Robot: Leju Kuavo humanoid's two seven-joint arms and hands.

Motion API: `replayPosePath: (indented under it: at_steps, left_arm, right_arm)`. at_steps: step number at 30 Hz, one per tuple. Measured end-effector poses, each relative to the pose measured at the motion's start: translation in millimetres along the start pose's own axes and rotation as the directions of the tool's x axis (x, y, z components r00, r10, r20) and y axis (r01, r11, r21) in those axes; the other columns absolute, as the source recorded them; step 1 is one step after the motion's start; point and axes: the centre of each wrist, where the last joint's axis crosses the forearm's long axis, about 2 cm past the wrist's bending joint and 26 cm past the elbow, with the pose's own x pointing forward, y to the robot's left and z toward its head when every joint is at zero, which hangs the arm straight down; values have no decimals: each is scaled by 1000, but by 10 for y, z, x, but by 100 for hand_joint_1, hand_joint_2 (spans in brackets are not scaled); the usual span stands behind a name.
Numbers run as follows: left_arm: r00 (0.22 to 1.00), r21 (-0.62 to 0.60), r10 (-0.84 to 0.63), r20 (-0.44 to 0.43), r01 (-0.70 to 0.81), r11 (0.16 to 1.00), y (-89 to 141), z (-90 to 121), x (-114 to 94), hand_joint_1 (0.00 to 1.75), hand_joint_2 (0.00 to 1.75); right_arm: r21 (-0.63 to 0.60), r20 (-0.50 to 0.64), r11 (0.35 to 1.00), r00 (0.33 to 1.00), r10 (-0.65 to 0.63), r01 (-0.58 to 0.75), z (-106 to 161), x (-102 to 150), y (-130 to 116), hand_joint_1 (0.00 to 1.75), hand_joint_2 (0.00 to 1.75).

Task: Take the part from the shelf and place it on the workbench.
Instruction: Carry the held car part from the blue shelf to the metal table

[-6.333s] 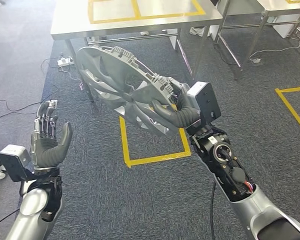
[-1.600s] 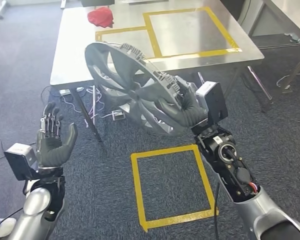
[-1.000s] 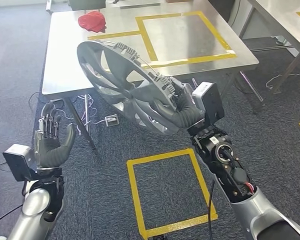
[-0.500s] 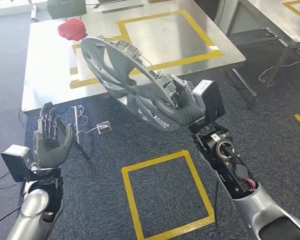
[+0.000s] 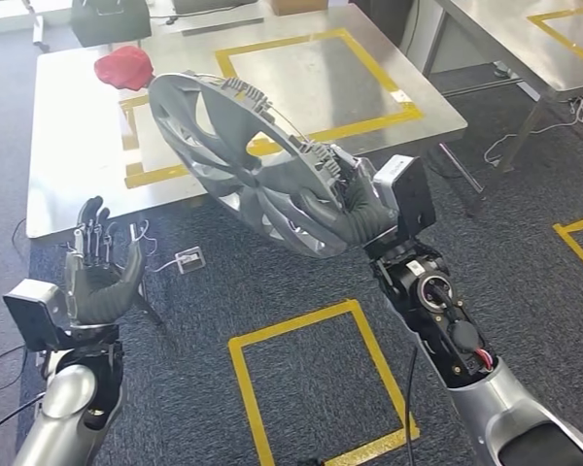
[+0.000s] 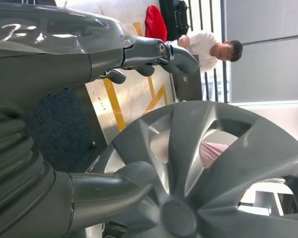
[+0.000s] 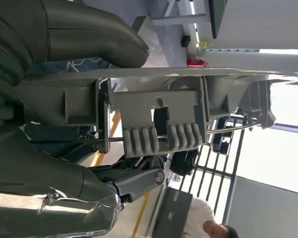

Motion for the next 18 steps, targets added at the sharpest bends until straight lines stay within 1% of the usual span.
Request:
replayPosePath:
  at_steps: [18]
  left_arm:
    - [1000, 1, 1, -3, -1, 1000, -2, 28, -17, 0, 175]
  right_arm:
    - [-6, -14, 1000, 1000, 1, -1, 16, -36, -3, 175, 175]
